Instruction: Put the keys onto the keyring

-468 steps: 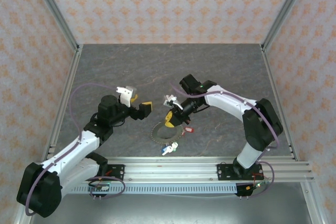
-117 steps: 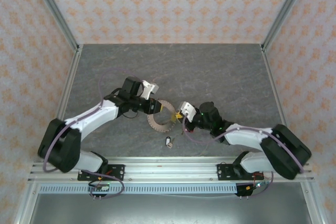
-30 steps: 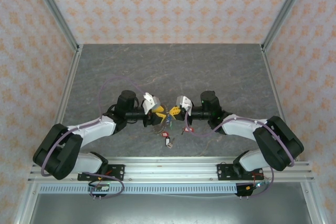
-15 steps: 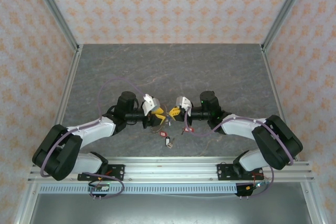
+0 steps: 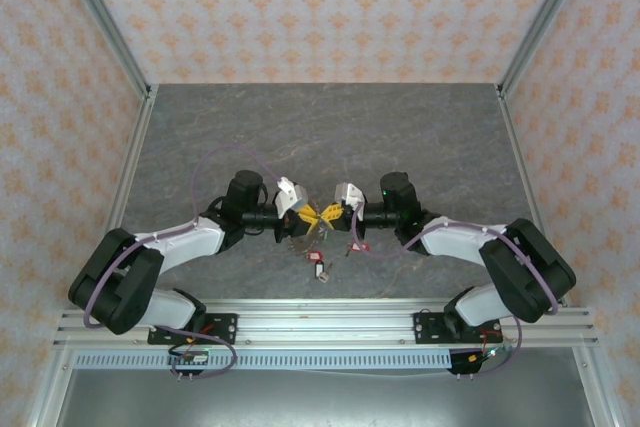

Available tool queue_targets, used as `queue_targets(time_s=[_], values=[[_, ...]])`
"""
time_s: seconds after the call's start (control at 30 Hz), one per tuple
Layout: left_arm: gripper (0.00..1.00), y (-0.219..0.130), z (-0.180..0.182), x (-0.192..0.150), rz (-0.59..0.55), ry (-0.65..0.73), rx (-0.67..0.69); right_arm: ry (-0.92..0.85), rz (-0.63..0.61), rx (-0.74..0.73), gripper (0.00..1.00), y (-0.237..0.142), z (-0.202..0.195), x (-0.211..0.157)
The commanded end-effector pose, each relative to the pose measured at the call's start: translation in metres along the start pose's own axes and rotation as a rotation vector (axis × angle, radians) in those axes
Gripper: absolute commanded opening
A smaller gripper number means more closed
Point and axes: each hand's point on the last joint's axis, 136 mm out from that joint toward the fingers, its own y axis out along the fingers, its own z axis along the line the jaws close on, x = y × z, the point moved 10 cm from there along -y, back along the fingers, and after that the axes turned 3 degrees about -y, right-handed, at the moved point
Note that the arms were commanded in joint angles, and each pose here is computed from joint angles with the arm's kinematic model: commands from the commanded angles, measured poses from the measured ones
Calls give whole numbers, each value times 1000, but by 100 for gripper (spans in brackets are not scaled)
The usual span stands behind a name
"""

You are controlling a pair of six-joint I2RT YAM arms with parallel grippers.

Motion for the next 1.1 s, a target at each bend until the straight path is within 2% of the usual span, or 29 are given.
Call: queue_targets(time_s=[0.0,0.23,0.33,0.43,0.5,0.67,0.7,0.77,0.87,0.9,0.97,1.07], values=[[20,2,-1,12,-30,45,-31,-58,-72,25,0,3,-4,18],[2,1,-1,15,-34,51,-16,-32,-31,22,0,3,-3,13],[0,0,-2,14,-37,53,-7,5,-6,-44,7,-2,-3,13],[0,-1,-2,14,-37,54,8,57,34,-113,17,-12,0,15],[0,-2,-2,14,-35,54,21,147,76,-229,27,-21,-1,14],[0,-3,-2,14,-36,52,32,555,163,-782,28,-58,-13,1],[0,-3,-2,13,-34,48,33,613,206,-821,28,-63,-9,-3],[0,-4,-3,12,-29,45,33,679,270,-784,28,-67,1,-10],[0,-5,-4,9,-27,45,43,823,280,-723,28,-65,11,-17],[0,-6,-5,10,-27,46,44,841,287,-658,28,-62,14,-17],[0,-7,-6,9,-23,44,45,811,313,-458,30,-51,23,-18],[0,-8,-7,7,-20,45,47,771,400,-424,32,-43,24,-23]])
